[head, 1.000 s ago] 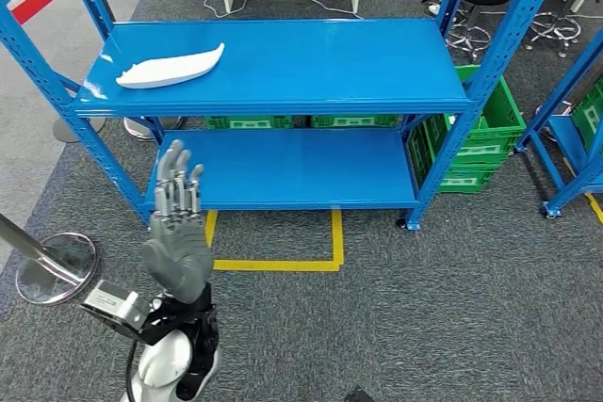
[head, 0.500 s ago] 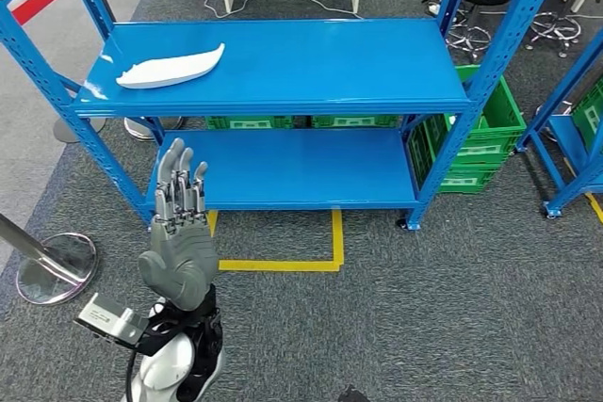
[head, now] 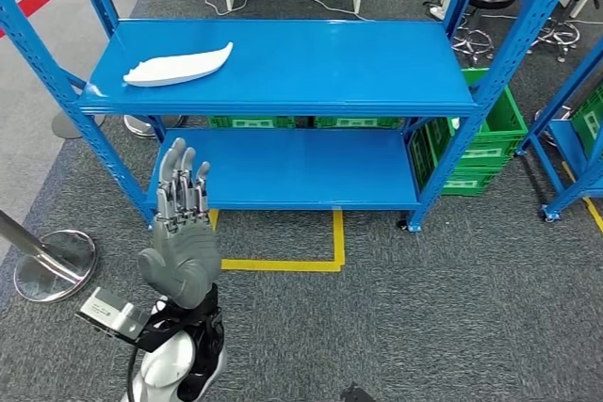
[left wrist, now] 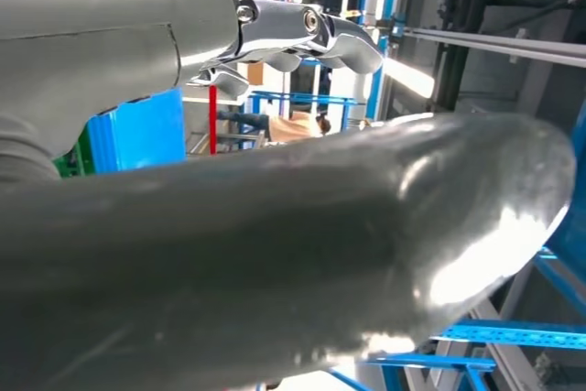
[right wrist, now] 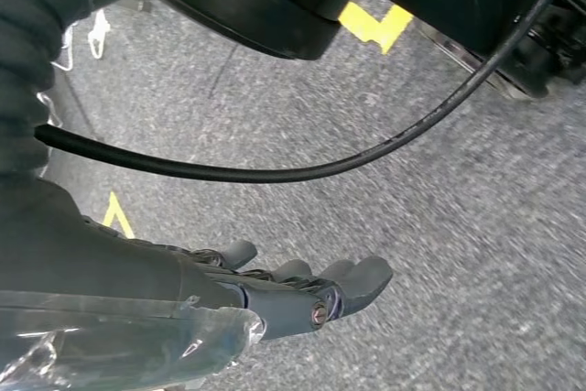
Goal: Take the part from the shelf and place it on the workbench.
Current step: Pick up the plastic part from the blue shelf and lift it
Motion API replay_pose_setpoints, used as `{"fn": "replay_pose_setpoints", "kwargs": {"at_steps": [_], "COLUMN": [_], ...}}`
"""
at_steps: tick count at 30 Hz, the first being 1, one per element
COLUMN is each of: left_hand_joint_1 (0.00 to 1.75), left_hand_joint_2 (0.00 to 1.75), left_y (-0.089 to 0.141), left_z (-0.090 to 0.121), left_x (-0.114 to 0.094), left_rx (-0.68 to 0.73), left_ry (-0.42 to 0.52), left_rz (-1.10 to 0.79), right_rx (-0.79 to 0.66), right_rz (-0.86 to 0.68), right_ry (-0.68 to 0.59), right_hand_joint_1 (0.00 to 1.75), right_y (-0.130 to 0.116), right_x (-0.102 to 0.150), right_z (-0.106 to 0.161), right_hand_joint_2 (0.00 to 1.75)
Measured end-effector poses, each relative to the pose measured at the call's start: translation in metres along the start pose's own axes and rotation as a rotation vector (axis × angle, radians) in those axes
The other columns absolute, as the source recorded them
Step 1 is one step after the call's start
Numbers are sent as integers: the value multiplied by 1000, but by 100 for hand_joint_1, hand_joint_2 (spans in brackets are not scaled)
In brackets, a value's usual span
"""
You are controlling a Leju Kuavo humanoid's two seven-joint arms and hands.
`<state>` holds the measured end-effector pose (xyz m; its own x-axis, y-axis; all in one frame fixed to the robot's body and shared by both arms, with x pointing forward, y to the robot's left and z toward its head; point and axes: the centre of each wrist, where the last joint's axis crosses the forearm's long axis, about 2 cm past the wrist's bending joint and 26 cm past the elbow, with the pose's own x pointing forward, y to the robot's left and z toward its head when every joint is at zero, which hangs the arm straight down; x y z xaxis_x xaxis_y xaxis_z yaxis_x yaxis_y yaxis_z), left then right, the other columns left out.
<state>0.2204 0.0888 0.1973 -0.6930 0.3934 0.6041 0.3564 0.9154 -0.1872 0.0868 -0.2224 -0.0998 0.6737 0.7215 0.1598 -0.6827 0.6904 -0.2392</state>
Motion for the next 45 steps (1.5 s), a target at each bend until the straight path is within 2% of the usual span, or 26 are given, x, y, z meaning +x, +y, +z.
{"fn": "replay_pose_setpoints", "kwargs": {"at_steps": [14,22,26,28,30,32,34,41,45], "left_hand_joint_1": [0,0,0,0,0,0,0,0,0], "left_hand_joint_2": [0,0,0,0,87,87,0,0,0], "left_y": [-1,-2,0,0,-2,-3,-4,-4,-2], "left_z": [1,5,6,6,6,6,7,6,6], "left_x": [0,-1,-4,-6,-7,-8,-9,-8,-9], "left_rx": [1,2,2,-2,-34,-74,-97,-122,-91], "left_ry": [17,137,188,205,204,191,180,155,176], "left_rz": [17,193,220,237,270,292,310,331,290], "right_rx": [6,-24,-6,3,5,-2,-9,-9,-70], "right_rz": [-41,-58,-86,-80,-66,-44,-11,89,123], "right_ry": [37,81,111,133,142,145,152,174,204], "right_hand_joint_1": [0,0,0,0,0,0,0,0,0], "right_y": [1,3,3,3,2,1,2,16,19], "right_x": [-3,-2,-2,-3,-2,-1,-2,-13,-15], "right_z": [0,1,0,0,0,0,0,3,4], "right_hand_joint_2": [175,175,0,0,0,0,0,0,0]}}
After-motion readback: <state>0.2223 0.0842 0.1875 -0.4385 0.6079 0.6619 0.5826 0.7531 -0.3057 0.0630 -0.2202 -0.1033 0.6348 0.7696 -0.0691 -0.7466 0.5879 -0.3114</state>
